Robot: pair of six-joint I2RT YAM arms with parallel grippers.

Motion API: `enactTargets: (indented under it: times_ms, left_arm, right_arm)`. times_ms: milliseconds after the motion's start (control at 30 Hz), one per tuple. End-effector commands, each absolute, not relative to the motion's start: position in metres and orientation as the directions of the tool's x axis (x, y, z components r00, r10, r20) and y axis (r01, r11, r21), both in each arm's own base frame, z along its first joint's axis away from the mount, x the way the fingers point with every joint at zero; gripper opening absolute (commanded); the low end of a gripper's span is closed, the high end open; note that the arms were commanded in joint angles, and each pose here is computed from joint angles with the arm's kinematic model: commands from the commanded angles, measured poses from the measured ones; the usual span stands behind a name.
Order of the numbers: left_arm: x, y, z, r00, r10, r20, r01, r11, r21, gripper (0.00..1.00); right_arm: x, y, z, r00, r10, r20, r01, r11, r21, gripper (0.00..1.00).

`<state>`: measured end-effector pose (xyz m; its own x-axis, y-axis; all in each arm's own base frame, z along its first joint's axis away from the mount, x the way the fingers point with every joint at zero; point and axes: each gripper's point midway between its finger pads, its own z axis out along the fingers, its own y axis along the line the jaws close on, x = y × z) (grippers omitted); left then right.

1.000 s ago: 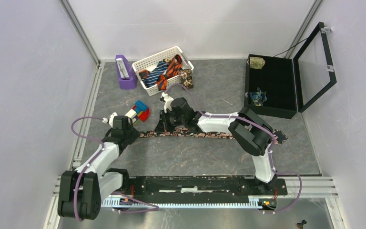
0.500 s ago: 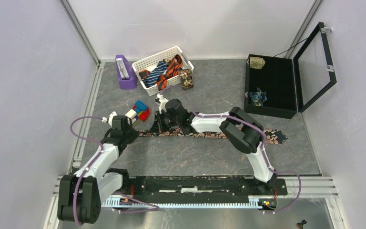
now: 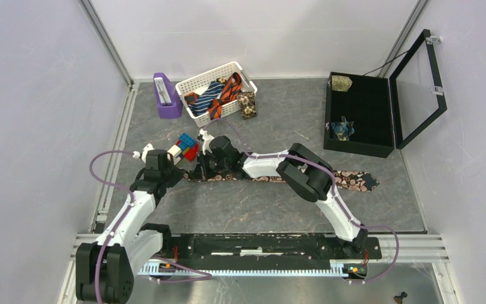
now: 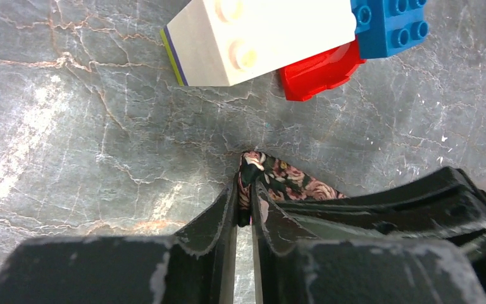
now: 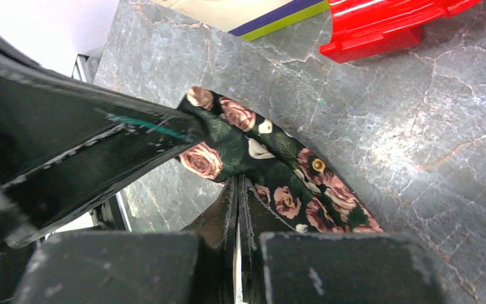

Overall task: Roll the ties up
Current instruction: Roll the tie at the center of the board.

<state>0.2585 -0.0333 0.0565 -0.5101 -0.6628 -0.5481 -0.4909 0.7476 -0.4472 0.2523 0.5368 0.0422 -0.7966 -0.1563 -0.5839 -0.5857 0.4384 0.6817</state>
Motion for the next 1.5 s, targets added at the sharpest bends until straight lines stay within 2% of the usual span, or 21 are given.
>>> enactTargets:
  times_ms: [0, 433, 800, 1033, 1233, 1367, 1467]
  left_arm:
    - [0.268, -0.037, 0.073, -0.530, -0.623, -0.576, -0.443, 0.782, -0.438, 0.20]
    - [0.267, -0.043, 0.074, -0.573, -0.569, -0.590, -0.423, 0.822, -0.382, 0.22]
    - [0.274, -0.071, 0.077, -0.640, -0.439, -0.631, -0.357, 0.897, -0.262, 0.22]
    - [0.277, -0.096, 0.064, -0.685, -0.389, -0.616, -0.314, 0.921, -0.232, 0.21]
    - [0.278, -0.113, 0.047, -0.728, -0.359, -0.584, -0.269, 0.933, -0.239, 0.22]
    - [0.278, -0.122, 0.040, -0.741, -0.359, -0.567, -0.250, 0.932, -0.263, 0.29]
    - [0.277, -0.122, 0.042, -0.737, -0.360, -0.573, -0.246, 0.931, -0.269, 0.41]
  right_arm:
    - [0.262, 0.555, 0.050, -0.782, -0.114, -0.613, -0.598, 0.411, 0.688, 0.01]
    - [0.276, 0.545, 0.064, -0.757, -0.095, -0.646, -0.618, 0.425, 0.662, 0.01]
    - [0.298, 0.464, 0.102, -0.728, -0.021, -0.685, -0.611, 0.472, 0.635, 0.01]
    - [0.309, 0.413, 0.109, -0.721, 0.030, -0.692, -0.580, 0.521, 0.626, 0.01]
    - [0.308, 0.394, 0.107, -0.720, 0.035, -0.693, -0.572, 0.535, 0.621, 0.02]
    - [0.305, 0.392, 0.107, -0.722, 0.033, -0.691, -0.574, 0.530, 0.624, 0.02]
    - [0.304, 0.392, 0.109, -0.721, 0.034, -0.692, -0.576, 0.527, 0.625, 0.02]
